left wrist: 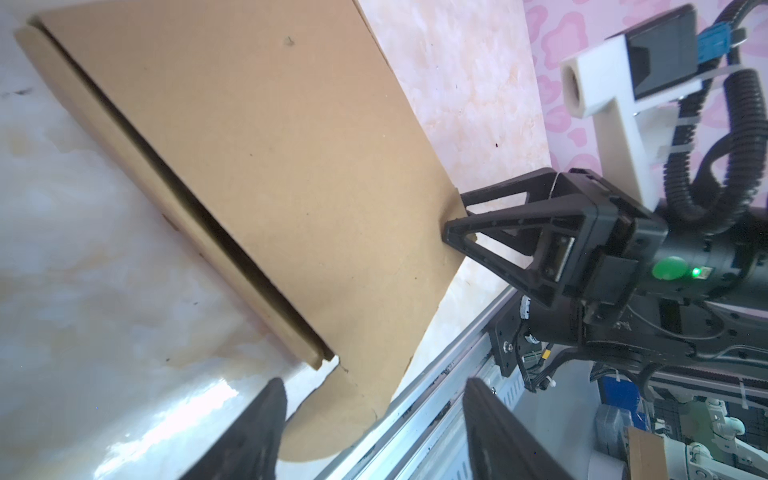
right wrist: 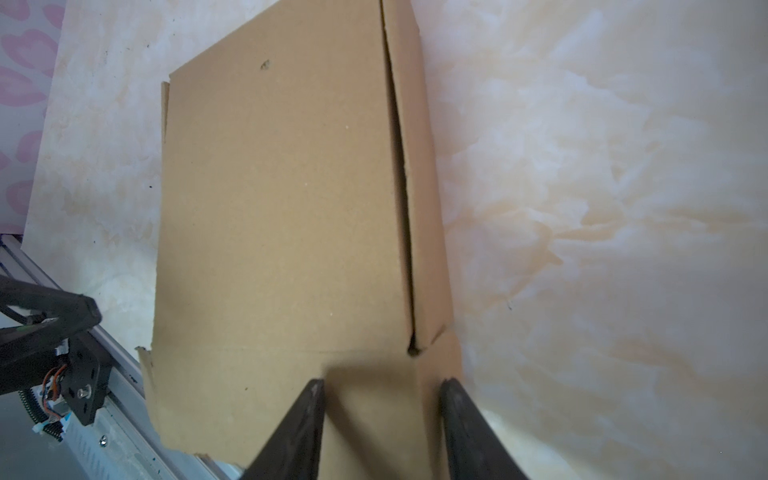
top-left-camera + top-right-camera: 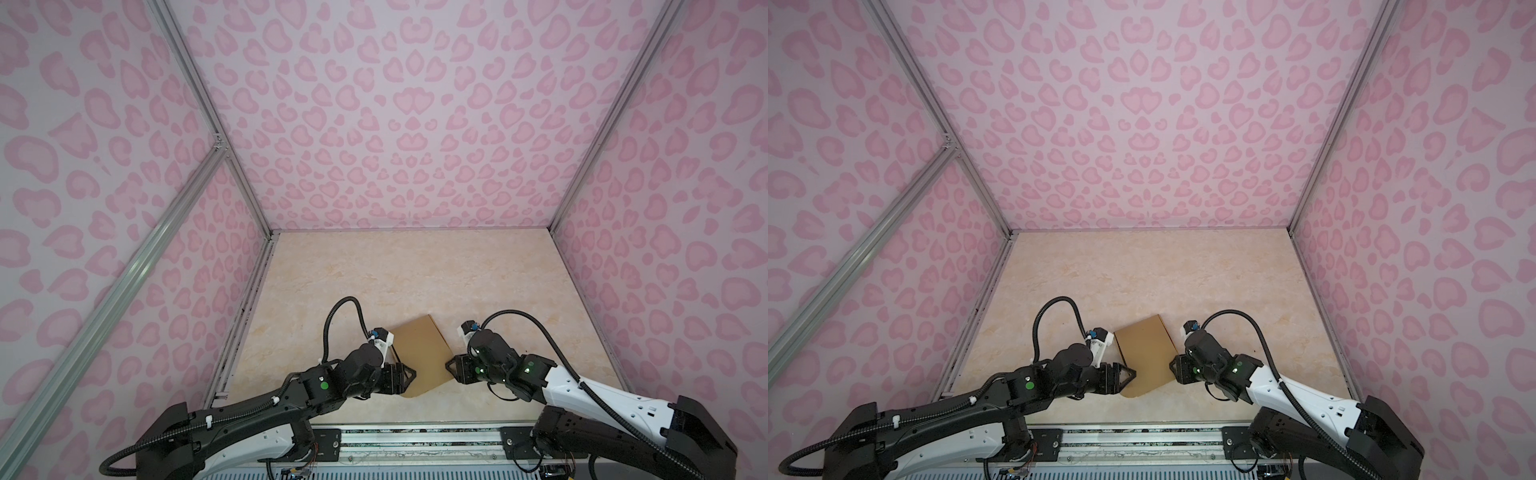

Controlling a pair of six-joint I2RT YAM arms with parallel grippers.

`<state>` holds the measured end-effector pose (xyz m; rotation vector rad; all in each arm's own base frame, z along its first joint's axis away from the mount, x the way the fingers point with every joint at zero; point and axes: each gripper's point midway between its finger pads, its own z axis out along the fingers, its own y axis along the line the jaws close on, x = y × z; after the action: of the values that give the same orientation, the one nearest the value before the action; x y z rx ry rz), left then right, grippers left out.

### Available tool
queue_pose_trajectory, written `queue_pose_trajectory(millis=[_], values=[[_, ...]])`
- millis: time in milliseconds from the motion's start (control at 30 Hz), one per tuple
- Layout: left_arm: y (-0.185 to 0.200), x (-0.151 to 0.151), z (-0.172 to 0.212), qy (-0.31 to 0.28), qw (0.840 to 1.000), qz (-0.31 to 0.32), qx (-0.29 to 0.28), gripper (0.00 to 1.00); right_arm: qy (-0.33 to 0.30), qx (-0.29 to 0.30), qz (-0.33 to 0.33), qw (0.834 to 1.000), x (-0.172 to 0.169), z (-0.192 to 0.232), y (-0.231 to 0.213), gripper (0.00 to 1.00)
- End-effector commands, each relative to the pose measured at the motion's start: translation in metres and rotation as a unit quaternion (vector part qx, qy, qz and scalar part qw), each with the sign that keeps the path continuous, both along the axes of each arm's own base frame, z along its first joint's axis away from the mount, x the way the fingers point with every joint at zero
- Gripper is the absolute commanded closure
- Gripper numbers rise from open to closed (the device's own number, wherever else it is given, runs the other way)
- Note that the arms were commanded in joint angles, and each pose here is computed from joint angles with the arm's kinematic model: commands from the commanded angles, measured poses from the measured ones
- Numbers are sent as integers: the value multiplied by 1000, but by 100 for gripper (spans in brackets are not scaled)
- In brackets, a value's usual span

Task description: Fold the paper box

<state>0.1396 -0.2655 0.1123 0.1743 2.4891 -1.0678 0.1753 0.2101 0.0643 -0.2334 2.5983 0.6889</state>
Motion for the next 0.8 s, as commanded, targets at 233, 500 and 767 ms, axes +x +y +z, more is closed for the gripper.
queue_pose_trajectory(millis=[233,500,767], values=[[-18,-10,0,46,998,-12,-45,30,1,8,-5,1000,1,3,2,54],[-13,-14,-17,60,998,-2,-34,30,3,11,-3,1000,1,4,5,55],[-13,-12,-28,61,998,-2,-13,30,6,18,-2,1000,-1,6,6,55]])
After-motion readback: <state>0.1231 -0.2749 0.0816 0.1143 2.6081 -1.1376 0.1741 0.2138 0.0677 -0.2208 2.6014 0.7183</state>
